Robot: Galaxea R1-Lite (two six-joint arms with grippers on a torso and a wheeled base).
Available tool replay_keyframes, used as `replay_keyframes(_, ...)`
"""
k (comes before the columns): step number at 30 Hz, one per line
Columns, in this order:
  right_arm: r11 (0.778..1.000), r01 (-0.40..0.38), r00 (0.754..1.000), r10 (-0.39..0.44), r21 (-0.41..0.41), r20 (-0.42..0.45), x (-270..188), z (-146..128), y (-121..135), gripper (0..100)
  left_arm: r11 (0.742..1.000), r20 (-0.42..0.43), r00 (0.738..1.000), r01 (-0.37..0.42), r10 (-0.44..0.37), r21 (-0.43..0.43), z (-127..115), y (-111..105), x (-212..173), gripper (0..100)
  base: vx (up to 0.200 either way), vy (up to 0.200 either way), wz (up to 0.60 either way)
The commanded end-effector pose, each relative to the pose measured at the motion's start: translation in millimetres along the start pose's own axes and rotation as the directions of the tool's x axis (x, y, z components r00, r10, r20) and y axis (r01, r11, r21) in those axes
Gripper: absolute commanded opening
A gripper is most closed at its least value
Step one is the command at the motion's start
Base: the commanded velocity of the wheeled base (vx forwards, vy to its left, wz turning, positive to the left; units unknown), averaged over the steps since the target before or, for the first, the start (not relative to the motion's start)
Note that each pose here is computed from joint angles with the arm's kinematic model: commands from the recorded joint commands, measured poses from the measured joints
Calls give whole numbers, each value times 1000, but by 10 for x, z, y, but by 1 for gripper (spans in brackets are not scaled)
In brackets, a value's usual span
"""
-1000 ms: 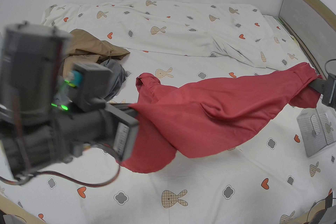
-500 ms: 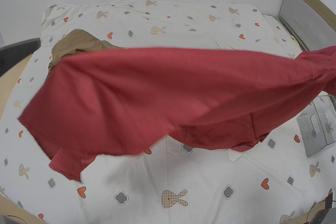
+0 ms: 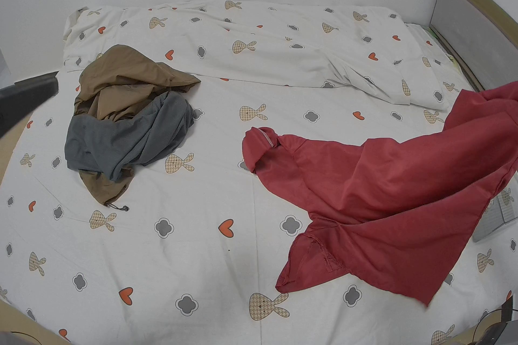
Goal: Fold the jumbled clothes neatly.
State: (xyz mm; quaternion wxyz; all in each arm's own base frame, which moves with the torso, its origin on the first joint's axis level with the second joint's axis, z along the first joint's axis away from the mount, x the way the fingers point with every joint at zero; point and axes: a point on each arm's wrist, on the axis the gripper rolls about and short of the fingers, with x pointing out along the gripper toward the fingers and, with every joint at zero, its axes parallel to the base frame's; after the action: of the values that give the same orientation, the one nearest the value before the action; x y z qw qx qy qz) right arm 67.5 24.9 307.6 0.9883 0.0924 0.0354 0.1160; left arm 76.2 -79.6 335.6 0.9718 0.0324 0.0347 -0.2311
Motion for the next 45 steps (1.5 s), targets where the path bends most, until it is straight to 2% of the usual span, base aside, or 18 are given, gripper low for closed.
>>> replay_keyframes(1,1000,4,996,-7,-24,-94,241,-106,31,0,996,-155,987,58,-47,67,-293,-211,337,0,0,0,0)
replay_keyframes(2,1000,5,995,-7,-25,-97,254,-107,34,0,996,-164,985,61,-49,70,-306,-227,358,0,0,0,0)
replay_keyframes(4,1000,3,991,-7,-31,-131,367,-133,59,0,992,-237,969,91,-67,91,-431,-375,556,0,0,0,0)
replay_keyframes(6,1000,3,991,-7,-31,-131,367,-133,59,0,992,-237,969,91,-67,91,-431,-375,556,0,0,0,0)
replay_keyframes(7,999,-4,985,-3,-41,-172,519,-163,104,0,985,-302,946,149,-117,85,-570,-631,763,0,0,0,0)
replay_keyframes(10,998,-34,979,23,-48,-202,668,-153,191,0,978,-352,926,183,-139,96,-722,-864,983,0,0,0,0)
replay_keyframes(12,998,-45,977,33,-50,-210,720,-141,226,0,977,-365,920,189,-140,101,-772,-923,1052,0,0,0,0)
replay_keyframes(13,996,-75,972,60,-55,-228,856,-123,328,0,974,-387,909,205,-154,94,-884,-1087,1192,0,0,0,0)
replay_keyframes(14,995,-85,970,69,-57,-233,903,-110,366,0,973,-395,904,213,-163,87,-924,-1159,1238,0,0,0,0)
replay_keyframes(16,995,-73,972,57,-62,-226,1012,-59,429,0,971,-401,897,229,-184,67,-981,-1310,1310,0,0,0,0)
replay_keyframes(20,996,25,977,-42,-81,-209,1342,16,535,0,964,-423,880,261,-215,52,-1058,-1537,1376,0,0,0,0)
replay_keyframes(24,994,68,977,-84,-88,-194,1506,59,589,0,961,-418,879,273,-227,51,-1041,-1586,1376,0,0,0,0)
replay_keyframes(27,980,176,970,-190,-98,-154,1795,127,643,0,961,-394,888,273,-236,40,-954,-1601,1391,0,0,0,0)
replay_keyframes(30,971,224,962,-234,-87,-142,2026,143,671,0,962,-387,891,272,-238,35,-929,-1643,1439,0,0,0,0)
replay_keyframes(36,960,278,951,-281,-43,-127,2366,117,764,0,961,-390,889,275,-240,37,-959,-1821,1629,0,0,0,0)
replay_keyframes(40,961,275,955,-276,-23,-110,2389,167,792,0,962,-393,888,270,-237,30,-990,-1926,1759,0,0,0,0)
replay_keyframes(45,963,270,958,-270,-10,-94,2410,215,814,0,968,-394,888,249,-237,-21,-1020,-2051,1895,0,0,0,0)
